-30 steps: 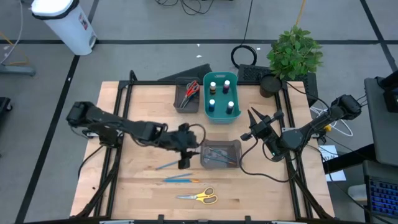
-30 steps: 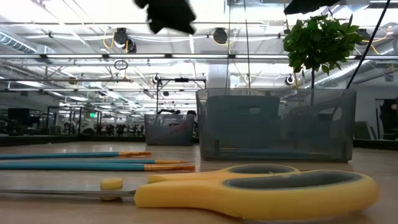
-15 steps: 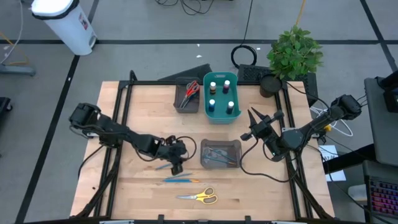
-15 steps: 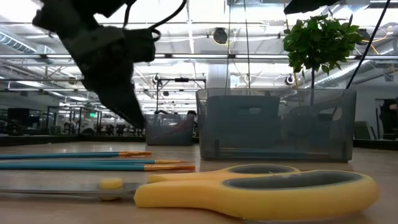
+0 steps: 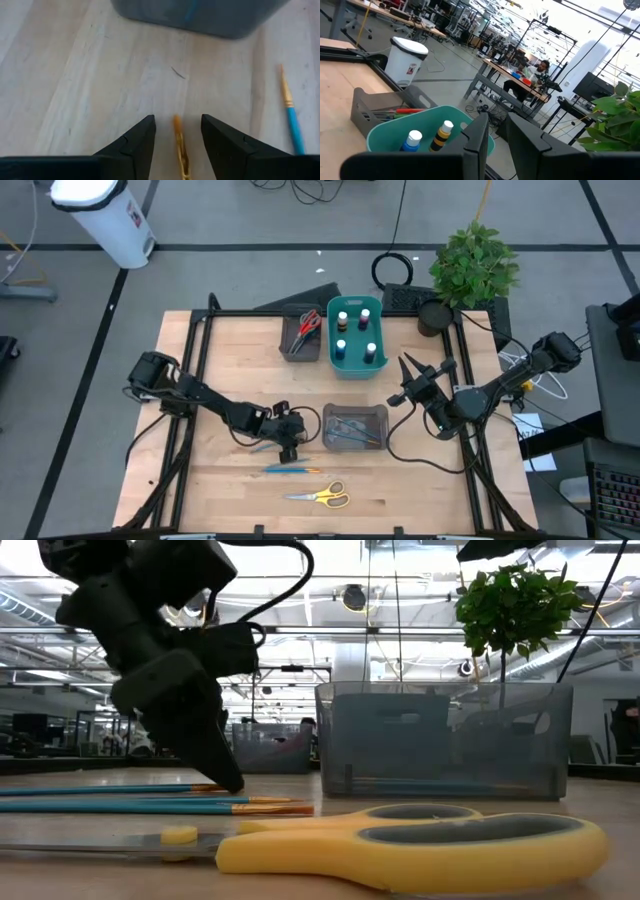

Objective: Pick & Place Paint Supplies
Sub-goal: Put the blue paint brush into the bottom black bin

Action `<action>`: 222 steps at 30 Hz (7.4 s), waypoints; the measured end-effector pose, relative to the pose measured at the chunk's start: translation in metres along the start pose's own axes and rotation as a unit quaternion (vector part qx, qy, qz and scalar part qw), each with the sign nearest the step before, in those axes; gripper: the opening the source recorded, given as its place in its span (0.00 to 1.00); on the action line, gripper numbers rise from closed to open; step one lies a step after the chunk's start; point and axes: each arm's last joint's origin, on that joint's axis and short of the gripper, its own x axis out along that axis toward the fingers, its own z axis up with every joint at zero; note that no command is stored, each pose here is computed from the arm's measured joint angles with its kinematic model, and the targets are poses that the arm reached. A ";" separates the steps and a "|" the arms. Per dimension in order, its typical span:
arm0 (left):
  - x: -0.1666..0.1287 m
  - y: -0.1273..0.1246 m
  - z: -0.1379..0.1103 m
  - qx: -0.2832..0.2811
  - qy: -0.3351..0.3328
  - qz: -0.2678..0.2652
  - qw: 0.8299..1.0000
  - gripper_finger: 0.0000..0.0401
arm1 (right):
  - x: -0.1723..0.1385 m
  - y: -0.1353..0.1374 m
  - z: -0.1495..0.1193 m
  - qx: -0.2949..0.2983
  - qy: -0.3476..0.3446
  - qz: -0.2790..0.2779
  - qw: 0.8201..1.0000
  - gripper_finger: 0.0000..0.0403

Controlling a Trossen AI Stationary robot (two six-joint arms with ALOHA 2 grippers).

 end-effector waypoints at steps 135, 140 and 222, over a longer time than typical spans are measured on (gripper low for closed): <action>0.043 0.011 0.162 0.117 -0.319 -0.086 0.937 0.01 | 0.000 -0.001 0.001 0.008 0.000 0.000 1.000 0.15; 0.043 0.011 0.162 0.119 -0.319 -0.085 0.936 0.03 | 0.000 -0.001 0.001 0.009 0.000 -0.001 1.000 0.15; -0.094 0.047 0.044 -0.022 -0.061 -0.070 0.995 0.57 | 0.053 0.029 -0.007 0.172 -0.073 0.564 0.804 0.15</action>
